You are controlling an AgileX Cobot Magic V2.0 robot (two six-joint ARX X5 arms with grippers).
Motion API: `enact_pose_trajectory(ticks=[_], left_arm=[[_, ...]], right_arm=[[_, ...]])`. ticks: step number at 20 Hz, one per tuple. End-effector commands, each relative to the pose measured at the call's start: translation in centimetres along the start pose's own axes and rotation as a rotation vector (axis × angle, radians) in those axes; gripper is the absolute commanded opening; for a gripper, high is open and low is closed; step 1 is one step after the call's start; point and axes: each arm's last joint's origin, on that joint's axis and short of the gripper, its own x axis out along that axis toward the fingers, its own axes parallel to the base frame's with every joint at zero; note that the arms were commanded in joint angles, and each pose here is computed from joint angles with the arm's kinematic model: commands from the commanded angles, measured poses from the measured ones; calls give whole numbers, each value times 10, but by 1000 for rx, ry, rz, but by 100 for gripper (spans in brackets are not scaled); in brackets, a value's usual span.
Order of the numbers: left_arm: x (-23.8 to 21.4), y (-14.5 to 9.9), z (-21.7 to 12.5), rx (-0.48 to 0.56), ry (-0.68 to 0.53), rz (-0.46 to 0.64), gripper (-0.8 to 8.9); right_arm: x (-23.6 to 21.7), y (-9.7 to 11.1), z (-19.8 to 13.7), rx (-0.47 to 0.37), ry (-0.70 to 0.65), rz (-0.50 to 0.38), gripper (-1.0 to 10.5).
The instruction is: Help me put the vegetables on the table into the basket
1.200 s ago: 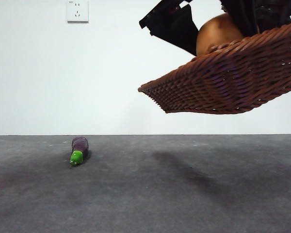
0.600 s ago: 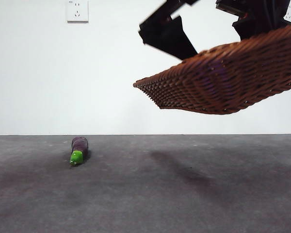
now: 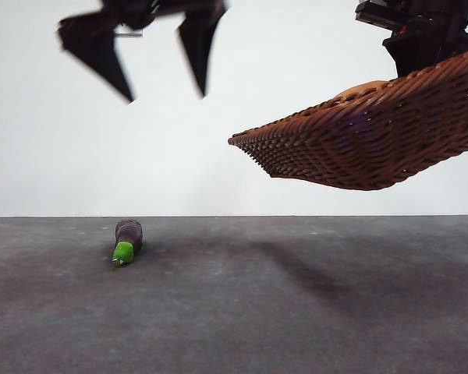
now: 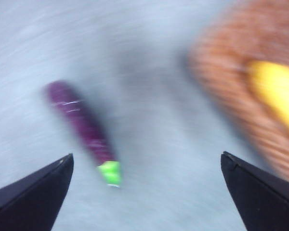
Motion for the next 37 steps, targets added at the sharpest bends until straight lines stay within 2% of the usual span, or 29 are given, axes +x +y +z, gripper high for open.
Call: enact_pose_trajectory(ticks=[1,5,11,18,22,23,24,25,34,35,37], left_arm=[[24,24,6,-93,25,14,535],[71,58,11,-197,65,-13,535],[132,86,3,-313,122,-20,535],[170,88,-11,-310,176,7,534],[175,88,-13,-294,179,52,529],[175,88,-13,-290,179,54,513],[175,88,-14,-286,187,55,446],[176,88,-15,-286,195,56,420],[181,86,-20,-250,225,55,402],[182,86,-20,-249,228,55,348],[182,86,-21,-226,239,54,123]], right_arm=[[-2,1,0,15,-8,8,-12],[-2,1,-1,19,2,8,-12],[-2,1,-3,23,18,8,-12],[-2,1,-2,21,8,8,-12],[-2,1,-2,21,8,8,-12],[-2,1,-2,20,6,8,-12],[-2,1,-2,19,4,8,-12],[-2,1,-1,18,2,8,-12],[-2,1,-1,17,-4,10,-12],[-2,1,-1,17,-3,12,-12],[-2,1,-1,17,0,12,-12]])
